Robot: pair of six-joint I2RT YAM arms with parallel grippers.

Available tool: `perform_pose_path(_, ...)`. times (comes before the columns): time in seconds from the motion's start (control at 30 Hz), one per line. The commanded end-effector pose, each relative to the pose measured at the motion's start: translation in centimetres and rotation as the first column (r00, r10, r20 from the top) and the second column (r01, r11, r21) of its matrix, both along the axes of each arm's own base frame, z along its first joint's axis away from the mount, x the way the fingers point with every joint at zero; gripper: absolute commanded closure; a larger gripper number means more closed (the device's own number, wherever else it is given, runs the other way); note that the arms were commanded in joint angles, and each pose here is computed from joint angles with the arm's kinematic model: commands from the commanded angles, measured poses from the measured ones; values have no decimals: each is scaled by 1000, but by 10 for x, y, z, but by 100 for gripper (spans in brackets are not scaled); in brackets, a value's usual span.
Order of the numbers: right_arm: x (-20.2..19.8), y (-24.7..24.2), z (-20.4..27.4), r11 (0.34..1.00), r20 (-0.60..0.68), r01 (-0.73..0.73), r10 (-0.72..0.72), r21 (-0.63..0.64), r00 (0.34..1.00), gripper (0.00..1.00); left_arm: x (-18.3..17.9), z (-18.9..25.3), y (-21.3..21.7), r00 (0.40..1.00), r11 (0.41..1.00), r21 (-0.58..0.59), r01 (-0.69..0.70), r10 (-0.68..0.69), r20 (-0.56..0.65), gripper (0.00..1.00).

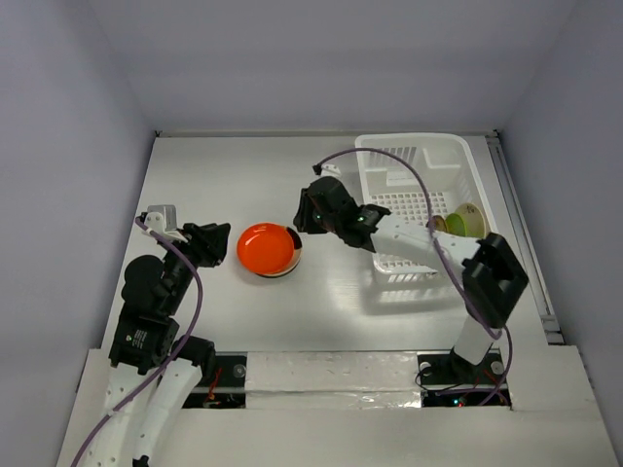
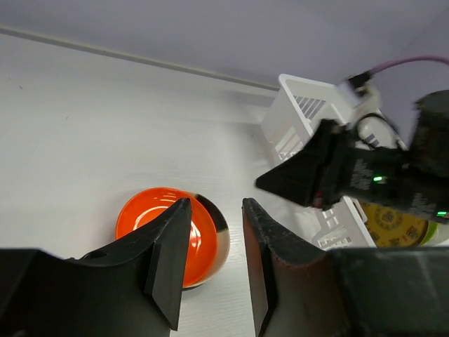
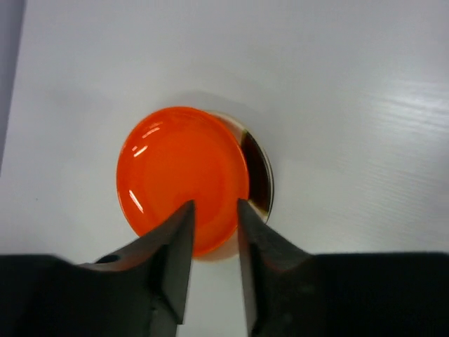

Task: Unload the plates from the dish rack

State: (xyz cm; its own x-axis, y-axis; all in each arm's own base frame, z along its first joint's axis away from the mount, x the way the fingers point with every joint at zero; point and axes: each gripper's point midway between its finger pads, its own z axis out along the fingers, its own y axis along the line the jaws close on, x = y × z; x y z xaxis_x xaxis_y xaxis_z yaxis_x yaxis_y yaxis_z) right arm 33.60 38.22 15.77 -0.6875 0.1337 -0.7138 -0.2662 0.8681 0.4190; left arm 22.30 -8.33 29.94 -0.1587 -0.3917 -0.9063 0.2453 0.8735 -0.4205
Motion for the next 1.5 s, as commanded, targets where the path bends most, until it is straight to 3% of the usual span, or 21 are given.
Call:
perform_pose_path(0.0, -1, -37, 73, 994, 151, 101, -106, 38, 983, 70, 1, 12, -1, 999, 1000, -9, 9, -9, 44, 68)
perform_pose_path(0.03, -4, -48, 81, 992, 169, 121, -124, 28, 978, 76, 1, 12, -2, 999, 1000, -9, 12, -12, 44, 68)
perform_pose_path(0.07, -2, -66, 89, 984, 201, 179, -177, 8, 964, 95, 1, 12, -2, 999, 1000, -9, 10, -10, 46, 68)
perform_pose_path(0.1, -8, -87, 86, 974, 209, 217, -201, -61, 957, 100, 1, 12, -2, 999, 1000, -9, 10, -10, 46, 68)
perform_pose_path(0.23, -29, -189, 88, 867, 252, 439, -382, -235, 889, 100, 0, 13, -2, 999, 1000, -9, 17, -16, 52, 68)
perform_pose_path(0.37, -53, -278, 82, 777, 203, 541, -501, -322, 841, 100, -1, 15, -2, 998, 1000, -11, 18, -18, 61, 68)
perform_pose_path(0.43, -65, -301, 74, 742, 174, 542, -519, -394, 837, 93, -2, 16, -2, 998, 1000, -12, 18, -18, 65, 71)
perform_pose_path(0.47, -68, -306, 73, 734, 166, 543, -525, -408, 835, 85, -3, 16, -2, 998, 1000, -13, 17, -16, 67, 73)
perform_pose_path(0.5, -73, -315, 67, 706, 143, 549, -550, -447, 823, 64, -3, 16, -2, 998, 1000, -12, 18, -17, 65, 79)
perform_pose_path(0.57, -72, -317, 66, 697, 126, 530, -544, -483, 830, 47, -3, 16, -1, 998, 1000, -13, 15, -14, 67, 82)
perform_pose_path(0.67, -67, -324, 65, 661, 102, 540, -580, -521, 808, 42, -3, 17, 1, 998, 1000, -13, 5, -4, 68, 88)
perform_pose_path(0.8, -62, -344, 61, 625, 74, 534, -608, -569, 791, 43, -5, 18, 0, 997, 1000, -16, 8, -6, 72, 89)
perform_pose_path(1.0, -60, -360, 49, 575, 72, 533, -635, -620, 769, 49, -8, 22, 0, 996, 1000, -20, 8, -6, 85, 81)
perform_pose_path(1.13, -53, -360, 39, 596, 43, 501, -616, -627, 786, 53, -10, 22, -1, 996, 1000, -20, 14, -12, 87, 79)
perform_pose_path(1.47, -39, -371, 36, 501, 61, 448, -614, -740, 787, 81, -10, 24, -1, 996, 1000, -22, 11, -9, 90, 75)
